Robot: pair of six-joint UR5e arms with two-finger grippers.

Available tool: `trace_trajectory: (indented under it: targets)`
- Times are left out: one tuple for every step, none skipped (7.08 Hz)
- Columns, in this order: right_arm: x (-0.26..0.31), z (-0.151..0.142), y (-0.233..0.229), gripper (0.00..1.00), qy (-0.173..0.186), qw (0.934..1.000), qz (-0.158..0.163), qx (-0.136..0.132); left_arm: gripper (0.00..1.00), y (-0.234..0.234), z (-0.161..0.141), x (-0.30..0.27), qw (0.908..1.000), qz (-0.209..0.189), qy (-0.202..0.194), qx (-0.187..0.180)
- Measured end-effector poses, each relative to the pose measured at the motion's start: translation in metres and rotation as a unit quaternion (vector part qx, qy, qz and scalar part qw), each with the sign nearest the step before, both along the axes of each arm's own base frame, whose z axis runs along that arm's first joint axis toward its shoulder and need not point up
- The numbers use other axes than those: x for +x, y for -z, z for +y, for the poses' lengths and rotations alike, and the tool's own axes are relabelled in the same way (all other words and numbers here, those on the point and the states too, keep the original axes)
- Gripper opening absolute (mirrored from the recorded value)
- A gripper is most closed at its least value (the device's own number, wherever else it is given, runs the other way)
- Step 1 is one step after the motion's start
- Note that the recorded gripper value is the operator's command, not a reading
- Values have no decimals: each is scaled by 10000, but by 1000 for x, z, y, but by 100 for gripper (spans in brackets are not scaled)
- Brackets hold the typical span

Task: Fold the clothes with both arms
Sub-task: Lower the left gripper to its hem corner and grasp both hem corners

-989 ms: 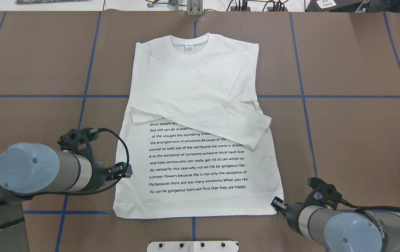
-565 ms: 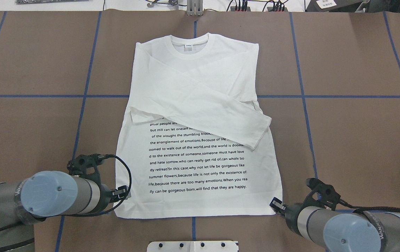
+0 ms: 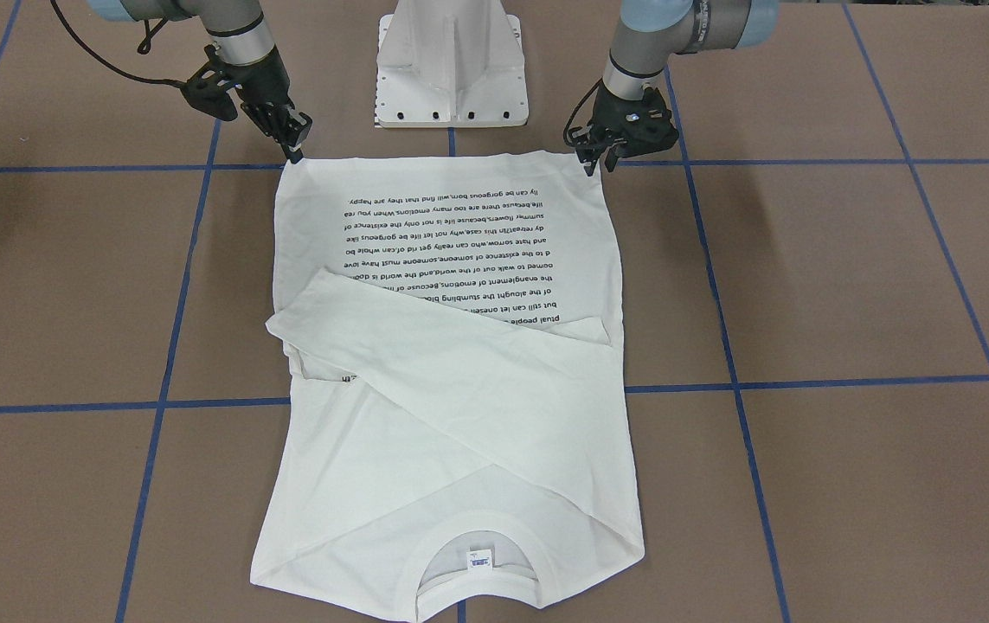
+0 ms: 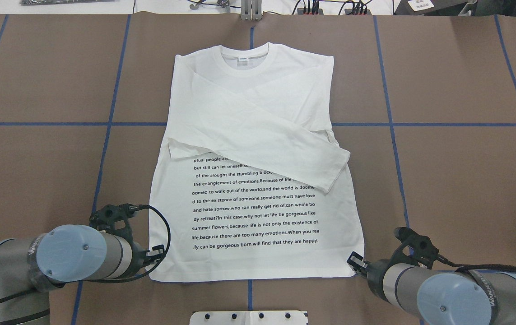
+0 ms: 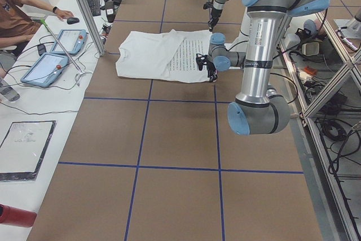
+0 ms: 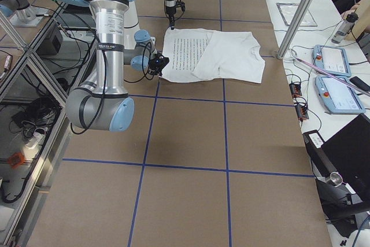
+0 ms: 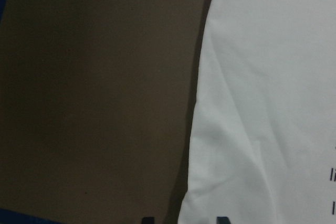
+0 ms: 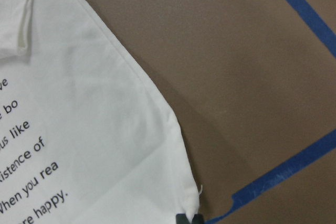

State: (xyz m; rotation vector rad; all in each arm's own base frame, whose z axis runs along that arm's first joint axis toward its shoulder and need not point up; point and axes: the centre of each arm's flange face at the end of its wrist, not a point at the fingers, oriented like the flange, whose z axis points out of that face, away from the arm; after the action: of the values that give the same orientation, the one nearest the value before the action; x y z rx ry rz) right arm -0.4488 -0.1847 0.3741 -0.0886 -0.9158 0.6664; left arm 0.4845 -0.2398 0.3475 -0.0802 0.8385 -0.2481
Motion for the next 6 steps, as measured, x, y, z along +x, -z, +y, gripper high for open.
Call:
trace_trajectory:
  targets:
    - [1,-2,1,0,-17,10000,-7,3,40,0,1,0,10000,5,-8,-6]
    - [2,-3,2,0,-37,10000,-18,7,39,1,1,0,10000,11,-12,-11]
    - [3,-5,3,0,-59,10000,-33,10,39,2,2,0,10000,19,-19,-15]
    - [5,-7,5,0,-73,10000,-47,13,35,3,4,0,10000,29,-37,-17]
    - [5,-7,5,0,-73,10000,-54,17,26,3,8,2,10000,36,-76,-18]
    - [5,-7,6,0,-76,10000,-57,18,0,4,11,3,9999,37,-106,-18]
